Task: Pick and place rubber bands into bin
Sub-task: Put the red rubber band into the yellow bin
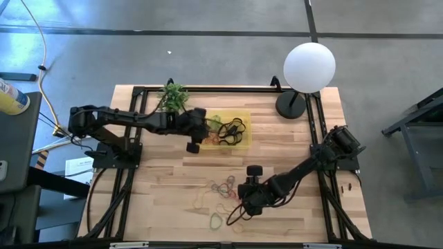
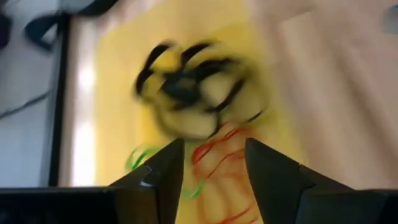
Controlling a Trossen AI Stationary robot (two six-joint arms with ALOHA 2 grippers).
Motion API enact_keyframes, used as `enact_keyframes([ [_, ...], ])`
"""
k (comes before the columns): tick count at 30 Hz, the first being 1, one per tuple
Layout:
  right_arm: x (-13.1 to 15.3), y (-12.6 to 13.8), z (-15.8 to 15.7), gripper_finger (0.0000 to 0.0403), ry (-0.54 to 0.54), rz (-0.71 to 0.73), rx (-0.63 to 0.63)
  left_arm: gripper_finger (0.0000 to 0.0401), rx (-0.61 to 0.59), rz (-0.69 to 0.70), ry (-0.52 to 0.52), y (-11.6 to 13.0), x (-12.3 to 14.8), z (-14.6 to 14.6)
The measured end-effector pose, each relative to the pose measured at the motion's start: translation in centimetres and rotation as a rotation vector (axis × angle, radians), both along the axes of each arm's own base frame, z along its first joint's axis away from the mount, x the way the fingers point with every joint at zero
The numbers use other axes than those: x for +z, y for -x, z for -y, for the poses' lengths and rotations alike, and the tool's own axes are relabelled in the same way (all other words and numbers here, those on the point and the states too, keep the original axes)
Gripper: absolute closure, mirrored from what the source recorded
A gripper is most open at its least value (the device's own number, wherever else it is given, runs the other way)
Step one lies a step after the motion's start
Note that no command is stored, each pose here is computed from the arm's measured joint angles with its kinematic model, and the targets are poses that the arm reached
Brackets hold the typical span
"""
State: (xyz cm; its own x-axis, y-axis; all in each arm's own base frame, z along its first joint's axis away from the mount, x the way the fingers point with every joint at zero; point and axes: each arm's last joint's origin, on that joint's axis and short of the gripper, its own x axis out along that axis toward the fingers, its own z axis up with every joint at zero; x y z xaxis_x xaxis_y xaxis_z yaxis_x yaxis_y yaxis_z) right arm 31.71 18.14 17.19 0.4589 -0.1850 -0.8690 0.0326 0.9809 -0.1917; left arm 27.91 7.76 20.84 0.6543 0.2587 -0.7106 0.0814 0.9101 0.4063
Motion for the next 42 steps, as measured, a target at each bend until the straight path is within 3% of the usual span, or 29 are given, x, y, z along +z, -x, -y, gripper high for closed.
enact_keyframes([
  [10,-2.8,-2.0,0.0,0.0265,-0.114,-0.043,0.098,0.0241,-0.240,-0.045,0.004,-0.6,-0.3,9.5],
  [21,-2.9,-2.6,-0.2,0.0265,-0.179,-0.017,0.124,0.0244,-0.212,-0.014,-0.084,1.5,-0.8,17.0],
  [33,-3.0,-2.9,-0.2,0.0307,-0.187,0.005,0.135,0.0245,-0.089,0.054,-0.024,5.4,-5.6,19.0],
  [42,-4.2,-3.4,0.1,0.0329,-0.196,-0.014,0.101,0.0245,-0.069,0.068,-0.011,5.9,-6.3,18.8],
])
